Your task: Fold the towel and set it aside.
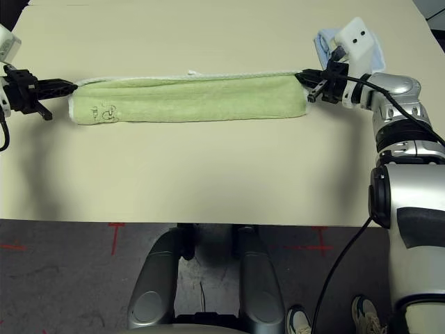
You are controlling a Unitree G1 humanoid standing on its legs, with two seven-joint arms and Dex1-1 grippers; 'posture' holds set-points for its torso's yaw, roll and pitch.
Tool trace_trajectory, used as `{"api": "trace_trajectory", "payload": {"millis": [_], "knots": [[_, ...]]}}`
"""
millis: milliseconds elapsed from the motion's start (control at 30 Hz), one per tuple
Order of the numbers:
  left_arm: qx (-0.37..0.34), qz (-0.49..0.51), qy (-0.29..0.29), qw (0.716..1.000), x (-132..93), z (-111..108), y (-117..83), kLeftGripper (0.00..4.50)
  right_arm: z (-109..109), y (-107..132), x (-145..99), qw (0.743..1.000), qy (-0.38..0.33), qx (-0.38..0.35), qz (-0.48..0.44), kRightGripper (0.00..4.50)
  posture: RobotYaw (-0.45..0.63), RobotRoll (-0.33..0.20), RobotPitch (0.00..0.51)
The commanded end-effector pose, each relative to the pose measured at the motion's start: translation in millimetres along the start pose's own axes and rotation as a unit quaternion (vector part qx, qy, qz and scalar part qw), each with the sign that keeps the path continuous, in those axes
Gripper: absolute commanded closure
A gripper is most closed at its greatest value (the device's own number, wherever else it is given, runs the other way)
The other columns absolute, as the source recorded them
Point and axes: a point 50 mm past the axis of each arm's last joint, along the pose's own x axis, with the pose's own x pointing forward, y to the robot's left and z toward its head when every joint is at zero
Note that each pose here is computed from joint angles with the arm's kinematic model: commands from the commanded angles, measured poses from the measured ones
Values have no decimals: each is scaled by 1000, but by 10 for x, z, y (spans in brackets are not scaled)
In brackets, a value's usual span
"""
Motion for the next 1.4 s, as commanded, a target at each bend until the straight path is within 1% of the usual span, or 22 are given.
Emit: {"api": "trace_trajectory", "payload": {"millis": [33, 133, 167, 267, 367, 467, 500, 600, 667, 800, 900, 933, 1033, 1167, 1267, 1400], "knots": [[3, 28, 32, 999, -5, -105, 42, 4482, -41, -18, -13, 1000, 12, -3, -19, 4500, 54, 0, 326], [6, 27, 35, 999, 30, -129, 25, 3814, -66, 1, 10, 999, 20, -10, -23, 4500, 52, 0, 324], [7, 29, 35, 999, 38, -134, 24, 3460, -76, 11, 17, 999, 22, -10, -22, 4500, 52, 0, 322], [19, 39, 38, 998, 49, -129, 31, 2391, -92, 25, 29, 999, 26, -11, -20, 3711, 52, 0, 318], [32, 55, 29, 998, 13, -68, 69, 1258, -56, 12, 19, 1000, 4, -1, -22, 2629, 49, 0, 312], [55, 75, 9, 996, -66, 58, 122, 119, 9, -6, -10, 999, -41, 22, -16, 1524, 45, 0, 301], [61, 78, 1, 995, -87, 100, 131, 0, 30, -6, -21, 998, -59, 34, -7, 1208, 45, 0, 300], [75, 71, -41, 994, -139, 288, 123, 0, 129, -23, -66, 988, -127, 88, 24, 85, 48, 0, 295], [73, 46, -74, 994, -143, 382, 81, 0, 169, -30, -93, 982, -153, 107, 41, 35, 51, 0, 290], [66, -45, -172, 982, -94, 569, -142, 0, 143, 1, -174, 960, -194, 173, 101, 35, 50, 0, 288], [63, -89, -218, 970, -29, 600, -314, 0, 59, 57, -210, 948, -198, 209, 133, 35, 49, 0, 288], [67, -97, -224, 968, -16, 596, -354, 0, 40, 71, -217, 946, -198, 215, 139, 35, 50, 0, 288], [78, -132, -238, 959, 149, 482, -556, 0, -111, 158, -239, 943, -186, 229, 153, 35, 56, 0, 286], [71, -182, -219, 956, 308, 292, -763, 0, -238, 245, -232, 942, -173, 239, 160, 35, 47, 0, 287], [70, -195, -206, 956, 353, 208, -811, 0, -286, 286, -225, 942, -164, 241, 166, 35, 42, 0, 288], [81, -214, -178, 957, 354, 106, -833, 0, -290, 317, -231, 944, -157, 231, 177, 35, 36, 0, 291]]}}
